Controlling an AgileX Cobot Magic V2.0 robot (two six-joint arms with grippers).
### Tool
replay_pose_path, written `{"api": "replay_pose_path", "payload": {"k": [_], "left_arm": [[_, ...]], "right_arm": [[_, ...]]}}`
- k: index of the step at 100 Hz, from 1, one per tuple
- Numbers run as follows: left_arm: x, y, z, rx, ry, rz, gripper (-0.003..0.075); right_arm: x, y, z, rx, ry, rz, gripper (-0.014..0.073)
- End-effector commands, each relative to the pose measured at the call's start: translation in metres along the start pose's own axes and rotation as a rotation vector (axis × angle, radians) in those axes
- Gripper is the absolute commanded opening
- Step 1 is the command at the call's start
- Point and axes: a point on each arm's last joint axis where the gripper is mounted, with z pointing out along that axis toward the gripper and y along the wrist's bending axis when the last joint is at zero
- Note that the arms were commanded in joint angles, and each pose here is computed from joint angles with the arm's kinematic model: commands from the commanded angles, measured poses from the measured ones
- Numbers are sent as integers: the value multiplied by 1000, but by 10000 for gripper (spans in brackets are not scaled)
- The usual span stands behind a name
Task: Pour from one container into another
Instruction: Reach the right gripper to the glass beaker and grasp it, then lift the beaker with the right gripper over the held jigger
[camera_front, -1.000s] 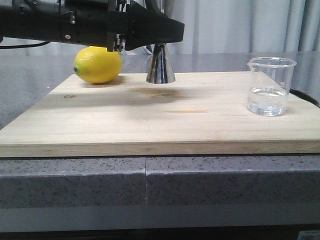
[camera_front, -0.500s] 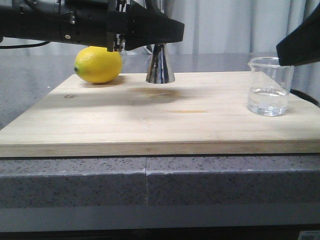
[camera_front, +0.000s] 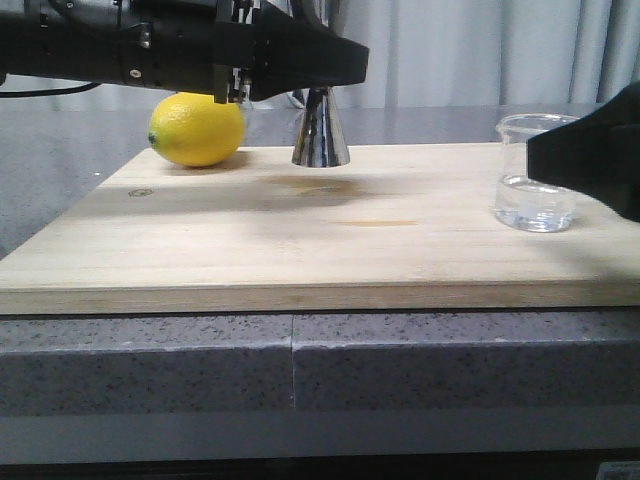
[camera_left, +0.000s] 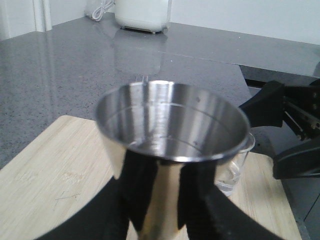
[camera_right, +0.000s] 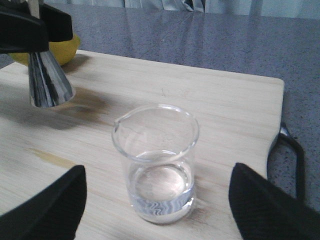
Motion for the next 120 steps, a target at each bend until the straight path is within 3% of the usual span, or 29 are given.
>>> {"api": "replay_pose_path", "payload": {"k": [1, 83, 105, 120], "left_arm": [[-40, -14, -4, 62, -164, 45, 205], [-40, -14, -4, 62, -164, 45, 204], [-40, -14, -4, 62, -164, 45, 204], [-40, -14, -4, 62, -164, 45, 204]], "right_arm": [[-14, 0, 7, 1, -139, -6, 534], [8, 4, 48, -24, -224, -52, 529], [10, 4, 49, -23, -216, -51, 353], [10, 3, 49, -21, -214, -50, 284]]}}
